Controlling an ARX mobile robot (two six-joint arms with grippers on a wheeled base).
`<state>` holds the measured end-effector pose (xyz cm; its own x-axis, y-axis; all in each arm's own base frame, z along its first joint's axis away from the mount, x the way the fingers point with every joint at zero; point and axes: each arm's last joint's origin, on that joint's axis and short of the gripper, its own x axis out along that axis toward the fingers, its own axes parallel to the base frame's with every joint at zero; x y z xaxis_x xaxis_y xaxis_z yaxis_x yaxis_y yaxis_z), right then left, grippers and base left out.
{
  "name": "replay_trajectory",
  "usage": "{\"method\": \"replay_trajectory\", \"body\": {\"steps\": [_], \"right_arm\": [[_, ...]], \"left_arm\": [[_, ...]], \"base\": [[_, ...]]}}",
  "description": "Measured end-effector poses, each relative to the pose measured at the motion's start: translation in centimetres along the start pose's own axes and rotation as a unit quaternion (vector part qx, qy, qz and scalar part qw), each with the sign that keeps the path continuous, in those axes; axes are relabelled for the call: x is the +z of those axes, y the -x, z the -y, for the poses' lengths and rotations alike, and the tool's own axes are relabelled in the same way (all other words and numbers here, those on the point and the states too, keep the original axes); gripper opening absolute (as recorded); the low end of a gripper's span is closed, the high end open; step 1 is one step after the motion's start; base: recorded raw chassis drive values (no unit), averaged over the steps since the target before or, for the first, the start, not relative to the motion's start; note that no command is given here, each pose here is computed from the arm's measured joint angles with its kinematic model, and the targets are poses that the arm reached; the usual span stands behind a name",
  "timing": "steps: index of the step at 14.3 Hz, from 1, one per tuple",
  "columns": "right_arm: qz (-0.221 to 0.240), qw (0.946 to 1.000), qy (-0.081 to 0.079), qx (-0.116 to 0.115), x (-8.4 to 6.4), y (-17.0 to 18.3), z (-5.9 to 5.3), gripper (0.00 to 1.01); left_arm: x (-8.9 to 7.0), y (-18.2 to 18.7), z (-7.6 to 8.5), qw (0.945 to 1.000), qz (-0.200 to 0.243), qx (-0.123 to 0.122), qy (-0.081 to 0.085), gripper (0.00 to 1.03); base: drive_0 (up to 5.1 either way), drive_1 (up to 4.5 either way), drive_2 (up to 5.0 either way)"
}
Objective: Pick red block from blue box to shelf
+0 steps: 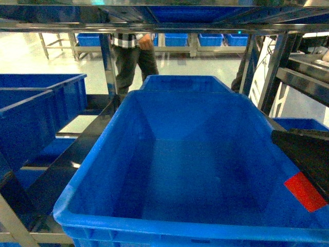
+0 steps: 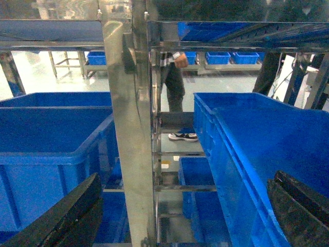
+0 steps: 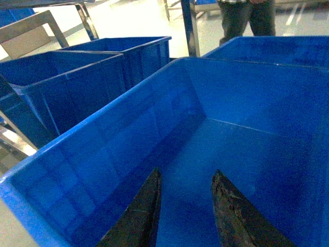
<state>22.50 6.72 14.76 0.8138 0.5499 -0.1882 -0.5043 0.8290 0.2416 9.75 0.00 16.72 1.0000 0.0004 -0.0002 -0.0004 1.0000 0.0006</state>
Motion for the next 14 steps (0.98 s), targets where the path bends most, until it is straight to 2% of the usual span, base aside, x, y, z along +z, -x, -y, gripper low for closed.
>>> {"method": "replay_trajectory", "body": {"steps": [2, 3, 4, 5, 6, 7, 8, 9, 11, 12, 13, 14], "right_arm": [[0.01, 0.9995, 0.03, 0.001, -0.9, -1.9, 0.8, 0.25], [-0.002, 0.9994, 0.033, -0.005, -1.6, -3.7, 2.1, 0.25], [0.011, 0.9993, 0.035, -0.004, -1.2, -4.0, 2.4, 0.33], [0.033, 0.9986, 0.041, 0.002, -0.2, -3.7, 2.5, 0.51], [0.053, 0.9975, 0.047, -0.002, 0.5, -2.7, 2.4, 0.65], [0.059, 0.9972, 0.045, -0.006, 0.8, -1.1, 2.1, 0.82], [0.055, 0.998, 0.032, -0.008, 0.7, 1.1, 2.0, 0.98], [0.057, 0.9981, 0.023, -0.004, 0.8, 2.4, 1.6, 0.99], [0.055, 0.9978, 0.028, 0.024, 0.7, 4.0, 0.2, 0.98], [0.05, 0.9982, 0.024, 0.023, 0.4, 4.8, -0.1, 0.98], [0.048, 0.9986, 0.01, -0.018, -0.1, 6.9, 0.3, 0.98], [0.065, 0.9947, 0.008, -0.08, -0.5, 9.4, 0.8, 0.98]], "left_arm": [[0.0, 0.0, 0.0, 1.0, 0.0, 0.0, 0.0, 0.98], [0.0, 0.0, 0.0, 1.0, 0.0, 0.0, 0.0, 0.98], [0.0, 0.0, 0.0, 1.0, 0.0, 0.0, 0.0, 0.98], [0.0, 0.0, 0.0, 1.0, 0.0, 0.0, 0.0, 0.98], [0.0, 0.0, 0.0, 1.0, 0.0, 0.0, 0.0, 0.98], [0.0, 0.0, 0.0, 1.0, 0.0, 0.0, 0.0, 0.98], [0.0, 0.0, 0.0, 1.0, 0.0, 0.0, 0.0, 0.98], [0.0, 0.0, 0.0, 1.0, 0.0, 0.0, 0.0, 0.98], [0.0, 0.0, 0.0, 1.0, 0.0, 0.0, 0.0, 0.98], [0.0, 0.0, 0.0, 1.0, 0.0, 0.0, 0.0, 0.98], [0.0, 0.0, 0.0, 1.0, 0.0, 0.0, 0.0, 0.98], [0.0, 0.0, 0.0, 1.0, 0.0, 0.0, 0.0, 0.98]], "base": [[0.0, 0.0, 0.0], [0.0, 0.0, 0.0], [0.0, 0.0, 0.0], [0.0, 0.0, 0.0], [0.0, 0.0, 0.0], [0.0, 0.0, 0.0], [0.0, 0.0, 0.0], [0.0, 0.0, 0.0], [0.0, 0.0, 0.0], [0.0, 0.0, 0.0], [0.0, 0.0, 0.0], [0.0, 0.0, 0.0]]}}
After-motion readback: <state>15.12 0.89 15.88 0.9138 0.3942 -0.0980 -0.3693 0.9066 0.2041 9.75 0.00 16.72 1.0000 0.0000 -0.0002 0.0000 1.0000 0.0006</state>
